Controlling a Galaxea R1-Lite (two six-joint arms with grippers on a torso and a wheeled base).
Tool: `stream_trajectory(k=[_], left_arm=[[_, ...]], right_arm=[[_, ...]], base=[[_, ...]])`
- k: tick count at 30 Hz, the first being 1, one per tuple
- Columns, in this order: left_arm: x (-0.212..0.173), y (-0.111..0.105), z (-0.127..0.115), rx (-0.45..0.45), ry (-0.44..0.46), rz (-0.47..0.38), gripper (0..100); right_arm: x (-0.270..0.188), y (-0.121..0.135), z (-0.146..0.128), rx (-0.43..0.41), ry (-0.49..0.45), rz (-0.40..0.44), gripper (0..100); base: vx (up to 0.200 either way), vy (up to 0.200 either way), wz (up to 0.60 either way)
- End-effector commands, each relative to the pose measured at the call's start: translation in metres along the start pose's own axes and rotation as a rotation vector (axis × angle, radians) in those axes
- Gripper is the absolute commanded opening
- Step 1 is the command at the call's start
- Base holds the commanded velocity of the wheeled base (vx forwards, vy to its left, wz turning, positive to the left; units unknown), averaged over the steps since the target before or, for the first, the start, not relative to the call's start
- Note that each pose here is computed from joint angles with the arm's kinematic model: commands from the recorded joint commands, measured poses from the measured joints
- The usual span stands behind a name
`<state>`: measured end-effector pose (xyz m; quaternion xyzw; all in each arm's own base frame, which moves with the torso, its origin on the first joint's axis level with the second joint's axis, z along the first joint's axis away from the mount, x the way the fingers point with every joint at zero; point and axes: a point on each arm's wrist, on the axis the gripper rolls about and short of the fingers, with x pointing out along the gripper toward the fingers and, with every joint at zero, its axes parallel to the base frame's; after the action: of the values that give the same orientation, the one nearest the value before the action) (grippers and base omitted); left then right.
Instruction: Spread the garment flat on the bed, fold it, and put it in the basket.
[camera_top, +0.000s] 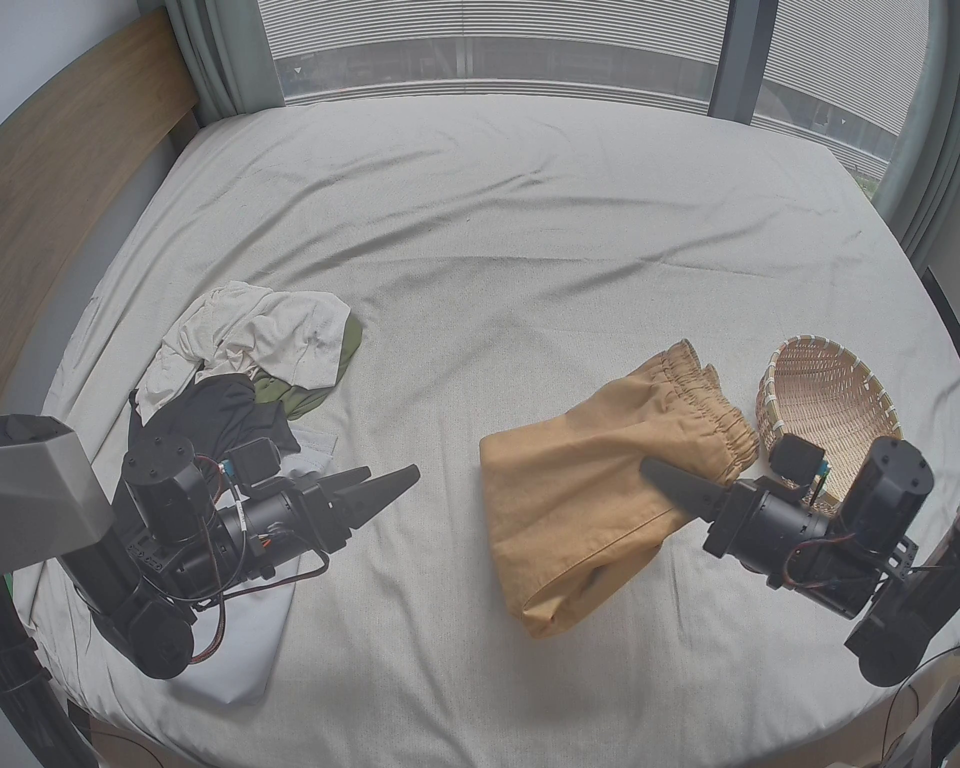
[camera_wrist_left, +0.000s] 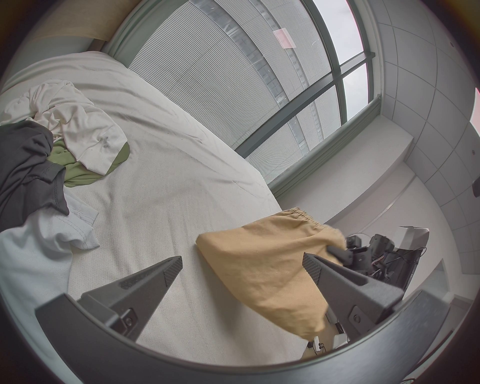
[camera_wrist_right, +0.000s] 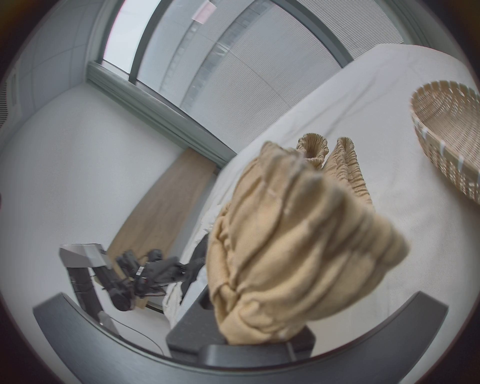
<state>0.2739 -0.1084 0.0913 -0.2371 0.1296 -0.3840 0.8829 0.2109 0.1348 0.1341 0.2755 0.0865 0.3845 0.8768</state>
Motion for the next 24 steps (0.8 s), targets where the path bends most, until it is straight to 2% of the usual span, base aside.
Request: stream_trajectory(k=[1, 8, 14, 16, 23, 24], left_arm=[[0.000, 0.000, 0.000, 0.000, 0.000, 0.000, 100], [0.000, 0.000, -0.001, -0.001, 0.002, 0.000, 100], [0.000, 0.000, -0.001, -0.001, 0.003, 0.002, 100], [0.000, 0.000, -0.001, -0.001, 0.004, 0.000, 100], [0.000, 0.000, -0.001, 0.000, 0.003, 0.002, 100], [0.000, 0.000, -0.001, -0.001, 0.005, 0.001, 100]], right_arm=[[-0.018, 0.026, 0.026, -0.041, -0.096, 0.109, 0], [-0.023, 0.035, 0.045, -0.073, -0.181, 0.138, 0], [-0.031, 0.016, 0.070, -0.157, -0.281, 0.042, 0], [-0.038, 0.001, 0.084, -0.222, -0.328, -0.031, 0], [-0.046, -0.012, 0.097, -0.274, -0.372, -0.096, 0], [-0.048, -0.016, 0.102, -0.301, -0.386, -0.122, 0]], base=[[0.000, 0.000, 0.00], [0.000, 0.000, 0.00], [0.000, 0.000, 0.00], [0.000, 0.000, 0.00], [0.000, 0.000, 0.00], [0.000, 0.000, 0.00]])
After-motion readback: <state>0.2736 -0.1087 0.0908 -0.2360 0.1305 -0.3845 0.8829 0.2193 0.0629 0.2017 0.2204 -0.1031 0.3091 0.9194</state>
